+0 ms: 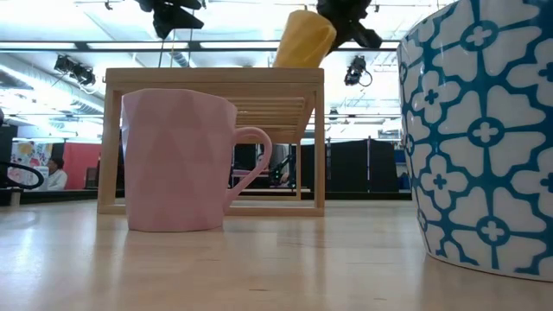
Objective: Place coffee mugs
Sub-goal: Put the yellow mug on the shelf
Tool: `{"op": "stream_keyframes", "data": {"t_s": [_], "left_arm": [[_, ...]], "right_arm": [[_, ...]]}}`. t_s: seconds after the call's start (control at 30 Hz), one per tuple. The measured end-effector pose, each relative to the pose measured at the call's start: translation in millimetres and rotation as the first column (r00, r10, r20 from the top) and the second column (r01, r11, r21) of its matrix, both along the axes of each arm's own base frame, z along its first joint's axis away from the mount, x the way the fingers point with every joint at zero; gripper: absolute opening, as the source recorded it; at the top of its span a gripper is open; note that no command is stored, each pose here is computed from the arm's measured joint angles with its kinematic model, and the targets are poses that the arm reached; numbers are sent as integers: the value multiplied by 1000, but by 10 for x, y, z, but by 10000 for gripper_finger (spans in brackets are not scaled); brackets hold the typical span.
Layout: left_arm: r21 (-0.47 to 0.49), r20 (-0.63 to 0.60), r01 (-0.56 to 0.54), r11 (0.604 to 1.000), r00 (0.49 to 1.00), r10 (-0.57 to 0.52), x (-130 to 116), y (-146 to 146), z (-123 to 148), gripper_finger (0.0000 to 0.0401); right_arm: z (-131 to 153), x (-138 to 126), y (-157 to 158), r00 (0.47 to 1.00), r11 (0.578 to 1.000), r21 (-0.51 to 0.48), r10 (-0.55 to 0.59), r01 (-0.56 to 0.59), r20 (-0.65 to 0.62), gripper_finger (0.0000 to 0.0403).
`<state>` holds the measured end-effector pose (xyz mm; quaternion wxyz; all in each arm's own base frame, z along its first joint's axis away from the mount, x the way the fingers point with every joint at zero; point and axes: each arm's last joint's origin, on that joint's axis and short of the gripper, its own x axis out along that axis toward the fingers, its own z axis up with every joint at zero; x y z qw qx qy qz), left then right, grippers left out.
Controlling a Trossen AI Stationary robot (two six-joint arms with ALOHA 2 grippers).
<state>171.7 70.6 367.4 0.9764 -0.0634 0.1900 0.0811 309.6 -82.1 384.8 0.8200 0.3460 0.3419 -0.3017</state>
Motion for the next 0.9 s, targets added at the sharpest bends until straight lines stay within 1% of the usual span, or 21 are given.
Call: {"op": "stream_keyframes", "data": {"t_s": [0.13,0.3,0.4,0.57,0.73,0.9], "left_arm": [[6,12,36,999,999,-36,50,-51,5,227],[17,36,71,997,997,-71,130,-91,17,227],[17,35,84,996,996,-84,183,-100,3,227],[24,46,96,995,994,-97,235,-115,2,227],[25,45,94,995,994,-95,229,-118,0,227],[27,49,94,995,994,-96,233,-118,4,227]], "right_arm": [[12,-4,-69,998,999,16,-48,48,28,35],[27,7,-91,998,999,10,-48,48,50,35],[19,47,-75,997,999,14,-34,33,65,35],[-1,185,-86,990,999,39,21,-27,140,35],[-76,237,-122,993,998,41,41,-46,114,35],[-127,272,-143,995,998,16,53,-54,86,35]]}}
